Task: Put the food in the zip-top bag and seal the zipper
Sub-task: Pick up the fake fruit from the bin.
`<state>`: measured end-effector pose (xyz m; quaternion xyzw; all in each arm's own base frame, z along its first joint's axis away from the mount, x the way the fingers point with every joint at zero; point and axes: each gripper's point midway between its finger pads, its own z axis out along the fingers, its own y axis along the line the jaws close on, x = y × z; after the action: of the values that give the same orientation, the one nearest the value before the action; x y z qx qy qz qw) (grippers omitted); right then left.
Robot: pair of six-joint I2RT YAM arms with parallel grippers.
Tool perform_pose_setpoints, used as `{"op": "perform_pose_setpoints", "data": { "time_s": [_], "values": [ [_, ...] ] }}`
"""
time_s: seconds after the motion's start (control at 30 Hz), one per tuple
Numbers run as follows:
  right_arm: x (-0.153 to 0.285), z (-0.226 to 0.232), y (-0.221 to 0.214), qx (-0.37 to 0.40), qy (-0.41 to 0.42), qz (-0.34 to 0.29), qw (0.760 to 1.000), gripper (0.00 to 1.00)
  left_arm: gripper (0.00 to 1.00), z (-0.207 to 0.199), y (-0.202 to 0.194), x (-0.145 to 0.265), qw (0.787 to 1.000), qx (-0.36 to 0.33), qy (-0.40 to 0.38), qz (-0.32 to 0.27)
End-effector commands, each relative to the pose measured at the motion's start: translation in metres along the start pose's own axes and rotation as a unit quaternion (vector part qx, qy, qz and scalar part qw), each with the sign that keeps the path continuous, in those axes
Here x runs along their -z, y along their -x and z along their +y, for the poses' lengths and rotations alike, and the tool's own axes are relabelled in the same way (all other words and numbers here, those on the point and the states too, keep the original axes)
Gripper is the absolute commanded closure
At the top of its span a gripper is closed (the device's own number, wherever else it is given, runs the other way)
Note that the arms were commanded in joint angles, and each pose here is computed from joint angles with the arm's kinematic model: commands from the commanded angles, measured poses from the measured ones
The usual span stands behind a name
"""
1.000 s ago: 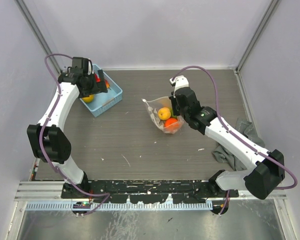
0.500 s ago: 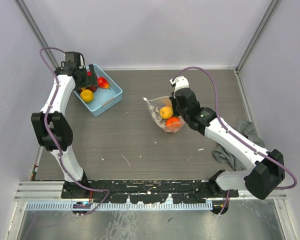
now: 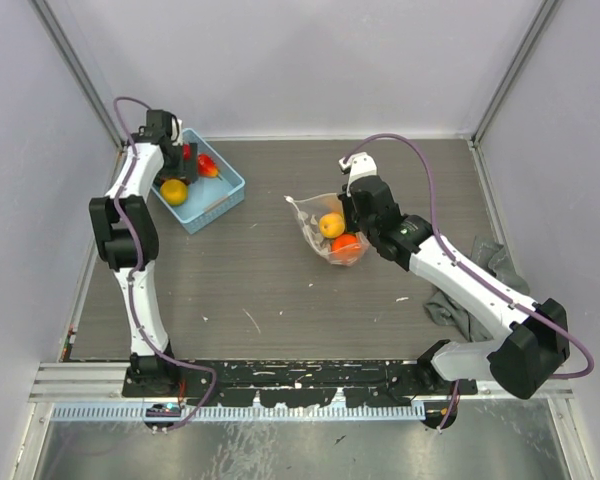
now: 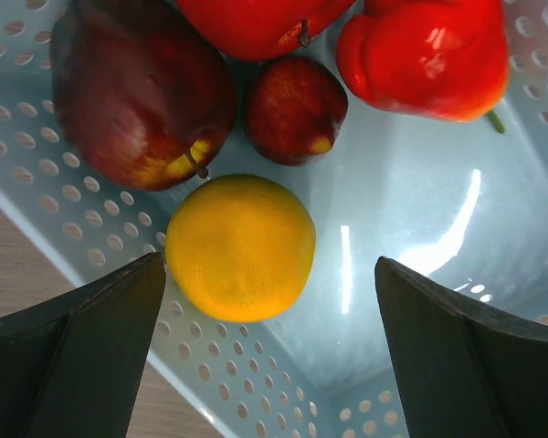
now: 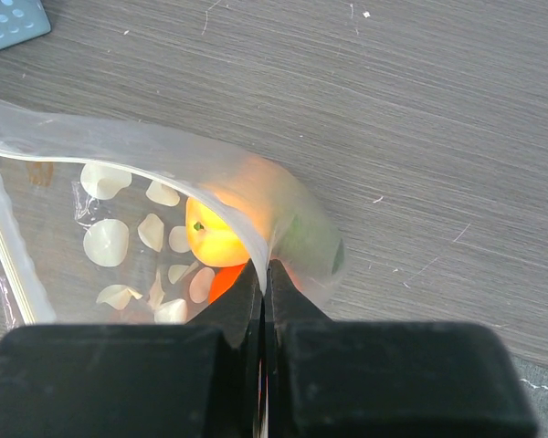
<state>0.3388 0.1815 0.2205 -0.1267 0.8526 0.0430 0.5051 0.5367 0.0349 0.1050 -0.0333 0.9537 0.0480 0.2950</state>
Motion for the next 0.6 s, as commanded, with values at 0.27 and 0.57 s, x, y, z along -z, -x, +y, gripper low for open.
{"op": "perform_pose_setpoints", "data": {
  "time_s": [0.27,0.57],
  "values": [
    [0.000,0.006,0.017,-0.014,0.012,-0.027,0.999,0.99,0.01,0.007,-0.014,-0.037,0.999,-0.034,-0.009,0.040],
    [0.000,0.008,0.017,-0.017,0.017,-0.027,0.999,0.99,0.28,-0.004,-0.029,-0.032,0.997,-0.019,-0.037,0.065]
  ]
}}
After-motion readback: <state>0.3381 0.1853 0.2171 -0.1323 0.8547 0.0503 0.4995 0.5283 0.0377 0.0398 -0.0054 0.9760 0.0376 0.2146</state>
